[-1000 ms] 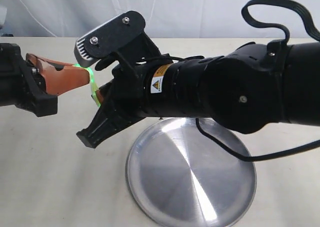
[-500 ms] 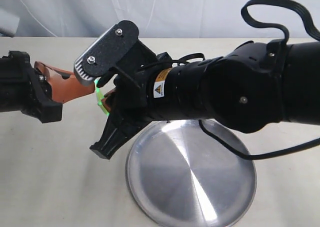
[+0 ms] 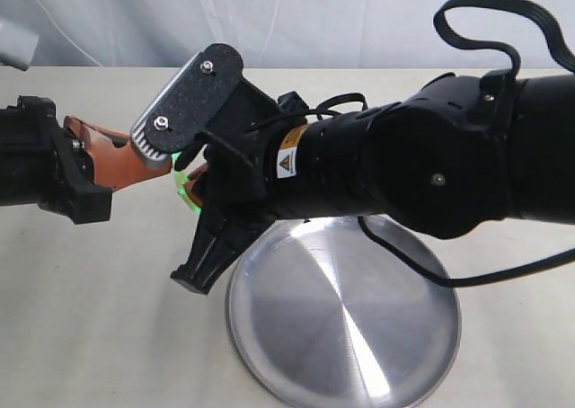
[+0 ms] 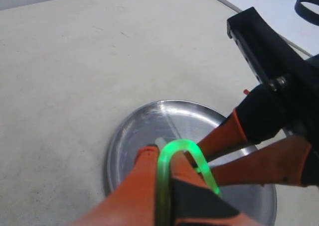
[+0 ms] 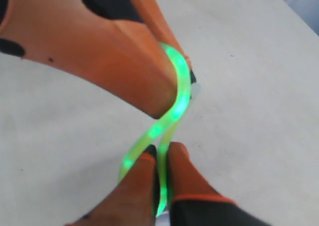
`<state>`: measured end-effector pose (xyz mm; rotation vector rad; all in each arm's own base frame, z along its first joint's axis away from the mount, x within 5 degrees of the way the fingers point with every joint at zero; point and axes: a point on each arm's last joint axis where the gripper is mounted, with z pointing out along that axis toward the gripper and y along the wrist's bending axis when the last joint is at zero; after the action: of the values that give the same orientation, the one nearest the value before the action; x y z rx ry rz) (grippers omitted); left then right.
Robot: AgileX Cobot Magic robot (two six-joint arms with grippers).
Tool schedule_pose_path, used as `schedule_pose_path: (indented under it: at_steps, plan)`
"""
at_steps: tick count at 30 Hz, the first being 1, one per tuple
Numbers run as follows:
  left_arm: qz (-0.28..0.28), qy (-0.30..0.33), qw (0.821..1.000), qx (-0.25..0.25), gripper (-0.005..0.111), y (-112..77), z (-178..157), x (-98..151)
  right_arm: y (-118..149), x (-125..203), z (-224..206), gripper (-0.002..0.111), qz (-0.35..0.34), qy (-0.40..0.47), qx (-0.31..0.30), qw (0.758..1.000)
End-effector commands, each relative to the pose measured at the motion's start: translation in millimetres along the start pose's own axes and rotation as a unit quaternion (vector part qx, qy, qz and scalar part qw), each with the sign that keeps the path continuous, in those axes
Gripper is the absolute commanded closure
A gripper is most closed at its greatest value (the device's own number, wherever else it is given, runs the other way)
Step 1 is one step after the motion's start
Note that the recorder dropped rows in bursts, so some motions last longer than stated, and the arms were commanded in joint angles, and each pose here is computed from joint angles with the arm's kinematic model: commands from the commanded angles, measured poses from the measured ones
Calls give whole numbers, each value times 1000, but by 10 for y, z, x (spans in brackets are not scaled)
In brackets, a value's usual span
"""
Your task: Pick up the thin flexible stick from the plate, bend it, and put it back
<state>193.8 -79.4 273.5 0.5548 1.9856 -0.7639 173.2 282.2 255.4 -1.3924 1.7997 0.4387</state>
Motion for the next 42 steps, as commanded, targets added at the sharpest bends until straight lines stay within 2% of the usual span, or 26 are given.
schedule_pose_path:
  at_steps: [1,24,31,42]
  plan:
    - [-55,-38,998,-8,107,25,6,-98,136,56,-2,109,-57,36,-33,997]
    - [-60,-22,998,0,107,10,8,-71,169,118,-11,109,-166,63,-61,982]
    - [-60,-21,998,7,107,-3,8,-69,181,139,-16,109,-222,69,-74,970]
    - [-62,-20,998,14,107,-17,8,-68,188,151,-19,109,-271,70,-82,957]
